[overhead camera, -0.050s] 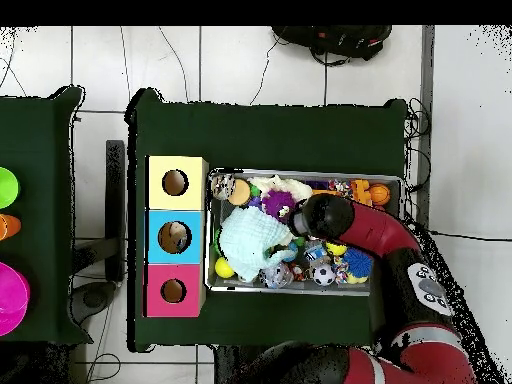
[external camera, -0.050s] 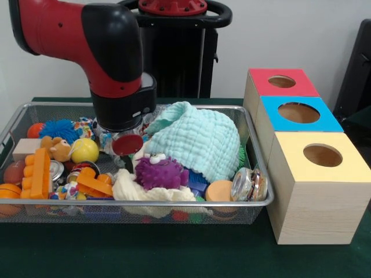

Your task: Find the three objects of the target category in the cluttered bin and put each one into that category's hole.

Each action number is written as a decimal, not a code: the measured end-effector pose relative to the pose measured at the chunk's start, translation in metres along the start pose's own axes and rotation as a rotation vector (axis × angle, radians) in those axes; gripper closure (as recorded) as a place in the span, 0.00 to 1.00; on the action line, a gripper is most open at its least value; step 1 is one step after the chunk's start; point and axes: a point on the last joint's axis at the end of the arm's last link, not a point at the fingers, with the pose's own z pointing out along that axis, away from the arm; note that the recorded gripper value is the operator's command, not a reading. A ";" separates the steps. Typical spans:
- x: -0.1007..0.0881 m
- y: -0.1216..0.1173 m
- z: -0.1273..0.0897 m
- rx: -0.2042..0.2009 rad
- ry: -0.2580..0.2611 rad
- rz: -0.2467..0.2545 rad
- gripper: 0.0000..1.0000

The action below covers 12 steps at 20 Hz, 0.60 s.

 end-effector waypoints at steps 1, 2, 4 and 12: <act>-0.001 0.001 0.000 0.003 0.003 0.001 0.00; -0.003 0.001 0.000 0.007 0.005 0.002 0.00; -0.005 0.002 0.000 0.012 0.010 0.004 0.00; -0.012 0.001 0.002 0.020 0.026 0.017 0.00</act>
